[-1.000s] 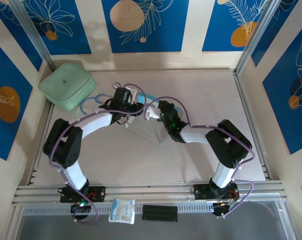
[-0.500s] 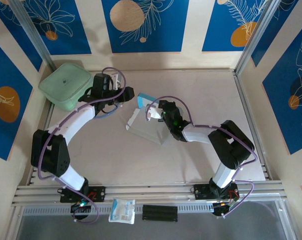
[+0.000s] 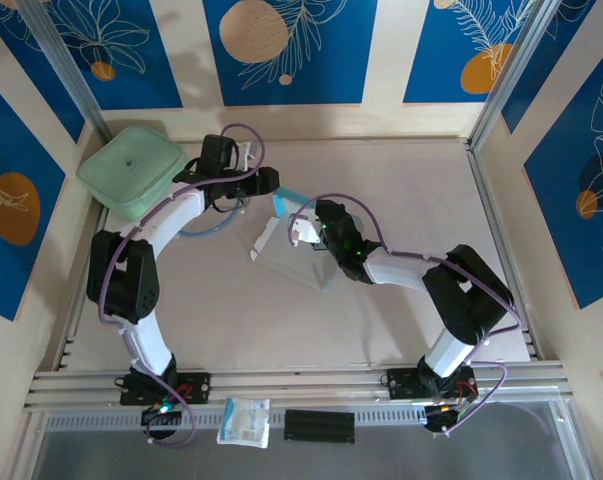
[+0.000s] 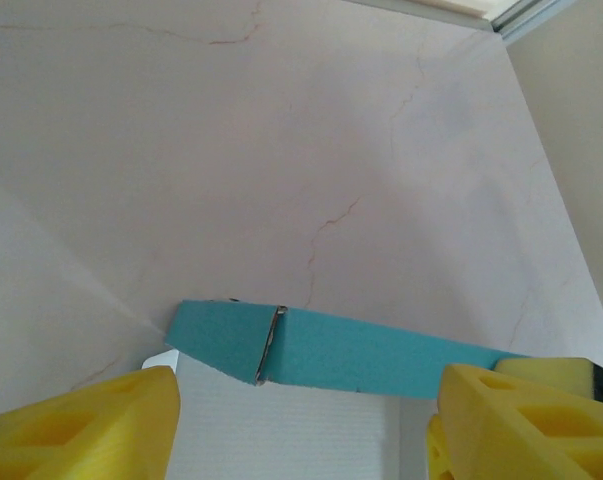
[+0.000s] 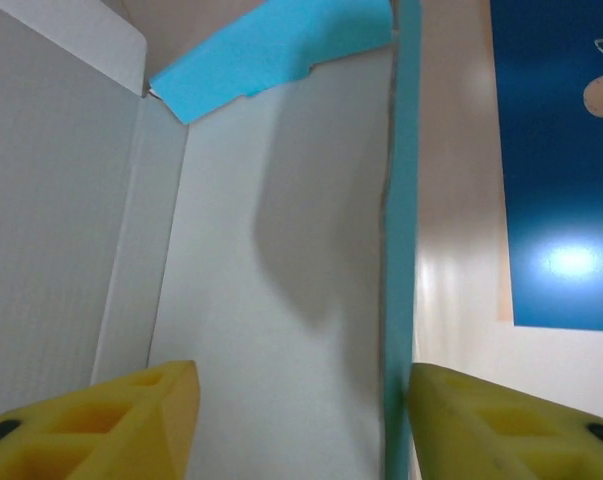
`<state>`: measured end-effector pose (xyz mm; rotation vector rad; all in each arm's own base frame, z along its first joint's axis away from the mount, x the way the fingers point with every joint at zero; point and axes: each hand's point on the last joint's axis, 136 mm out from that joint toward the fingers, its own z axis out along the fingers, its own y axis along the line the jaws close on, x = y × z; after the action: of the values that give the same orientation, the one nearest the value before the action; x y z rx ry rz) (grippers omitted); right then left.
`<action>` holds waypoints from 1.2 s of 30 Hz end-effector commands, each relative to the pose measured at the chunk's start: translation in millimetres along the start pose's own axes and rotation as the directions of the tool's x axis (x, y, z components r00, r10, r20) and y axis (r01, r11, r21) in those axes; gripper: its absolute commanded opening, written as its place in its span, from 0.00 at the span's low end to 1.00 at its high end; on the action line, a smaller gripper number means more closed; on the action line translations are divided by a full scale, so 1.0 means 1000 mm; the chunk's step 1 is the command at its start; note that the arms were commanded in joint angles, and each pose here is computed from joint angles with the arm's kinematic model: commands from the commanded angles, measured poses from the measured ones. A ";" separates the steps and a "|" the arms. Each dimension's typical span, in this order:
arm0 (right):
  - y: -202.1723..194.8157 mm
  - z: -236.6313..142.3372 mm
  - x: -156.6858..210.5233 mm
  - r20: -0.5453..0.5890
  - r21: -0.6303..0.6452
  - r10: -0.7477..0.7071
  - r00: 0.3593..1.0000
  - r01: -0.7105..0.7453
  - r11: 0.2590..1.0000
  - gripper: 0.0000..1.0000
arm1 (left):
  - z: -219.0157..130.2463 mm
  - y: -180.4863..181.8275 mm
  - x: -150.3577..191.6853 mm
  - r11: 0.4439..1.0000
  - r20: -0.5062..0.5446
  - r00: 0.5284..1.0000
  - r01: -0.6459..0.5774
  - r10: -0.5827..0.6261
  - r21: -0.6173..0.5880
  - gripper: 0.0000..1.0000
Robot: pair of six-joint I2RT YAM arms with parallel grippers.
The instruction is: Fold the paper box
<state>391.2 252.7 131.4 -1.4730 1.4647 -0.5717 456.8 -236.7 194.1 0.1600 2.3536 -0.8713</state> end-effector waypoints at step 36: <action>-0.069 -0.102 0.051 -0.506 0.063 0.776 -0.377 -0.913 -0.403 0.65 | 0.062 -0.008 0.007 0.997 -0.199 0.980 0.009 0.006 0.072 0.57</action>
<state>341.5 161.0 215.5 0.2606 2.5555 0.7466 482.5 -276.4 155.5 0.2509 2.5058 -0.9507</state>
